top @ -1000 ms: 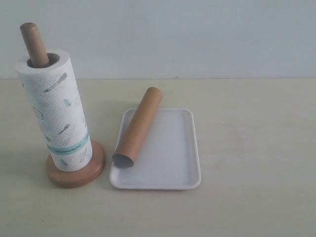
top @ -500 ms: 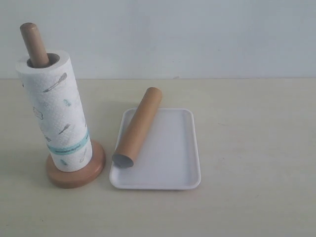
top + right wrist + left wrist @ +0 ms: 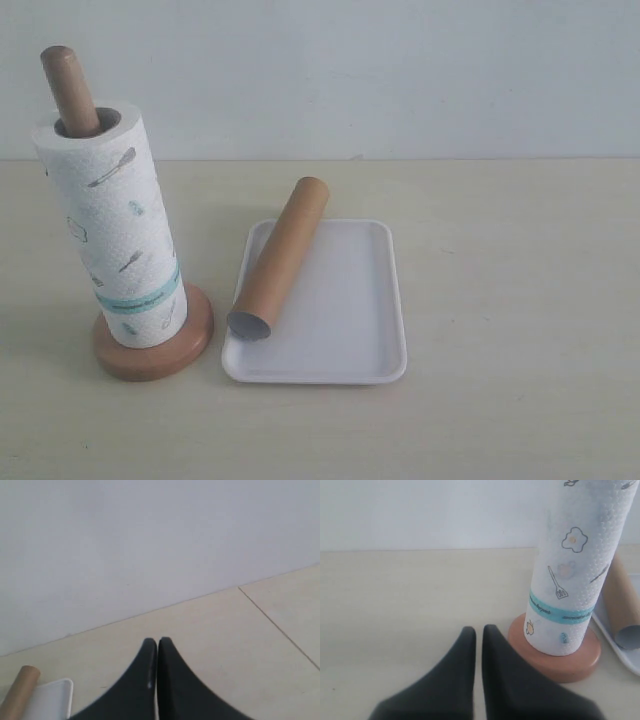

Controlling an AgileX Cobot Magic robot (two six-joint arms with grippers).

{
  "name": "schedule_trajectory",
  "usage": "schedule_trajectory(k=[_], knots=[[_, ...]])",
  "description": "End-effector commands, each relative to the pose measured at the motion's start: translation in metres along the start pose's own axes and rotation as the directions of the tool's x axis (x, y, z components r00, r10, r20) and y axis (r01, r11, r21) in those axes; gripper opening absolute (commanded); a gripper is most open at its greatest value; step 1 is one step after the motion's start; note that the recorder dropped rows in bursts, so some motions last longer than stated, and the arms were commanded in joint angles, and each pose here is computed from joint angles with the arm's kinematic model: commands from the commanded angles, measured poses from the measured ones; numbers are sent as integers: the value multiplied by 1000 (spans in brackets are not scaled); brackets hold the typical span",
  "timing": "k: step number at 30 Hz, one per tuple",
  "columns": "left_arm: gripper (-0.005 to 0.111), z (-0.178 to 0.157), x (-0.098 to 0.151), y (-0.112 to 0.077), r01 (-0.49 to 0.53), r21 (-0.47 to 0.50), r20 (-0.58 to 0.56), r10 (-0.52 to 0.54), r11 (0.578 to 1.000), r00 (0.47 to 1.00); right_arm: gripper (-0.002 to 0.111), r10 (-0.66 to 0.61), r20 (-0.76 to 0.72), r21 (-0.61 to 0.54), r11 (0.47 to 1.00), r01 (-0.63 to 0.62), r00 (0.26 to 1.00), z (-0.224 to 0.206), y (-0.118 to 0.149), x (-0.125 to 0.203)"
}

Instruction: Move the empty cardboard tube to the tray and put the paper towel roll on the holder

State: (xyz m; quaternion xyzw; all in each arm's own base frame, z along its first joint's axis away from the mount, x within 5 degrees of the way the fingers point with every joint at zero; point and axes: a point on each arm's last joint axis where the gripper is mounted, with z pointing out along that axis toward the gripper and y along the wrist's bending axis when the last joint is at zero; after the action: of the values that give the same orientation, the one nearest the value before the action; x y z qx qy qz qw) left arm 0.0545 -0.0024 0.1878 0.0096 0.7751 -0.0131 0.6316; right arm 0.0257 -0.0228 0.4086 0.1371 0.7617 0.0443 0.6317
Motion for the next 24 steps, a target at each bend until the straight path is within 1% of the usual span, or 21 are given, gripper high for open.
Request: schedule_trajectory(k=[1, 4, 9, 11, 14, 17, 21, 24], knots=[[4, 0, 1, 0, -7, 4, -2, 7, 1000, 1000, 0, 43, 119, -89, 995, -33, 992, 15, -2, 53], [4, 0, 1, 0, -7, 4, -2, 7, 1000, 1000, 0, 22, 116, -116, 993, -8, 993, 32, -5, 87], [4, 0, 1, 0, -7, 4, -2, 7, 1000, 1000, 0, -35, 70, -116, 992, 43, 997, 53, -9, 122], [4, 0, 1, 0, -7, 4, -2, 7, 1000, 1000, 0, -60, 52, -108, 992, 65, 997, 56, -11, 129], [4, 0, 1, 0, -7, 4, -2, 7, 1000, 1000, 0, -156, 50, -113, 981, 161, 986, 60, -11, 138], [4, 0, 1, 0, -7, 4, -2, 7, 1000, 1000, 0, -223, 45, -134, 965, 227, 974, 63, -10, 145], [4, 0, 1, 0, -7, 4, -2, 7, 1000, 1000, 0, -275, 31, -182, 944, 276, 961, 63, -7, 151], [4, 0, 1, 0, -7, 4, -2, 7, 1000, 1000, 0, -304, 26, -196, 933, 303, 952, 65, -7, 158]])
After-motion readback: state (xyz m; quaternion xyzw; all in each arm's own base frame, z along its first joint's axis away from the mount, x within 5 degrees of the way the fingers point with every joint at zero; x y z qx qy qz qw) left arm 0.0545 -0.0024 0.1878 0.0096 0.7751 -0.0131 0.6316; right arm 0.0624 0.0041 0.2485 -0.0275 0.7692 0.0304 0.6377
